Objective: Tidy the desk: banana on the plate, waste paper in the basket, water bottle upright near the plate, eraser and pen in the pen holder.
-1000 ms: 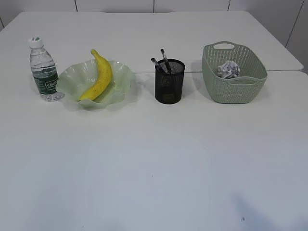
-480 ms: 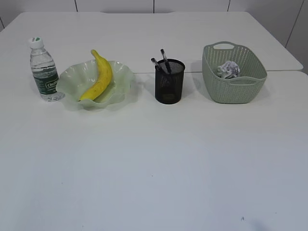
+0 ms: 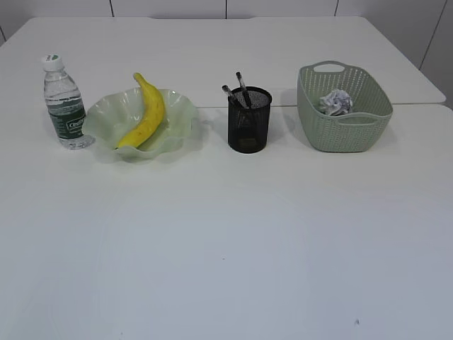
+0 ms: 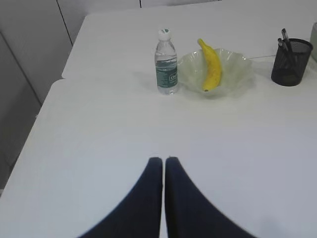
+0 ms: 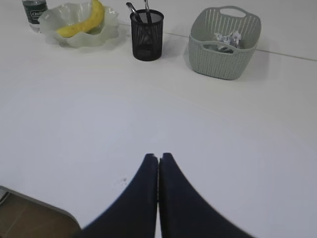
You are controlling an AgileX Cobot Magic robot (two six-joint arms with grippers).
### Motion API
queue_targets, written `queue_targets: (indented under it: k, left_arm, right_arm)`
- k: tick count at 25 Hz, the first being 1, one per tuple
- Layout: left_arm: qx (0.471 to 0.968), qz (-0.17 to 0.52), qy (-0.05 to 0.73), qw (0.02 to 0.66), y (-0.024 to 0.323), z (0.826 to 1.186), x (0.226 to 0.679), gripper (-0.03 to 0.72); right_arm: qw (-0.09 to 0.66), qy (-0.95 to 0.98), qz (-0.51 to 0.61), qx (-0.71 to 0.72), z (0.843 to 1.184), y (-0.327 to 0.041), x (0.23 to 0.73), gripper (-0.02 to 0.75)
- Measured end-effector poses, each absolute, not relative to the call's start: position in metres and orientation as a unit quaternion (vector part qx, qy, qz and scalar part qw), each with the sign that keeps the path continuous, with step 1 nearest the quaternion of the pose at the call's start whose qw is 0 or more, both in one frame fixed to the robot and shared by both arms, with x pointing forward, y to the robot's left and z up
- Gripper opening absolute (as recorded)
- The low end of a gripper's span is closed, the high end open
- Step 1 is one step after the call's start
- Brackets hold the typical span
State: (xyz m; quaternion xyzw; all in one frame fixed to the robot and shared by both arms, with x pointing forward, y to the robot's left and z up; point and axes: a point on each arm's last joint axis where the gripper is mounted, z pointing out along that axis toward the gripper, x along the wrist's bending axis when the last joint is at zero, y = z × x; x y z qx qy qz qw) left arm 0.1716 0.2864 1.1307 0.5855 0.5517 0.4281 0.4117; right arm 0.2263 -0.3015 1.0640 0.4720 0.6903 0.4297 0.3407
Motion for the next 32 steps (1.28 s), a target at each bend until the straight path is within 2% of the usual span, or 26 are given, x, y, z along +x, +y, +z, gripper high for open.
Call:
queue_targets:
  k: [21,32]
  left_arm:
    - [0.629,0.354,0.598,0.349,0.292,1.056,0.226,-0.020]
    - [0.625,0.360,0.596,0.353,0.292,1.052,0.232,-0.020]
  right_arm:
    - [0.303,0.714,0.392,0.494,1.046,-0.301,0.227,-0.008]
    - [0.302,0.714,0.393,0.495,1.046,-0.300,0.227,-0.007]
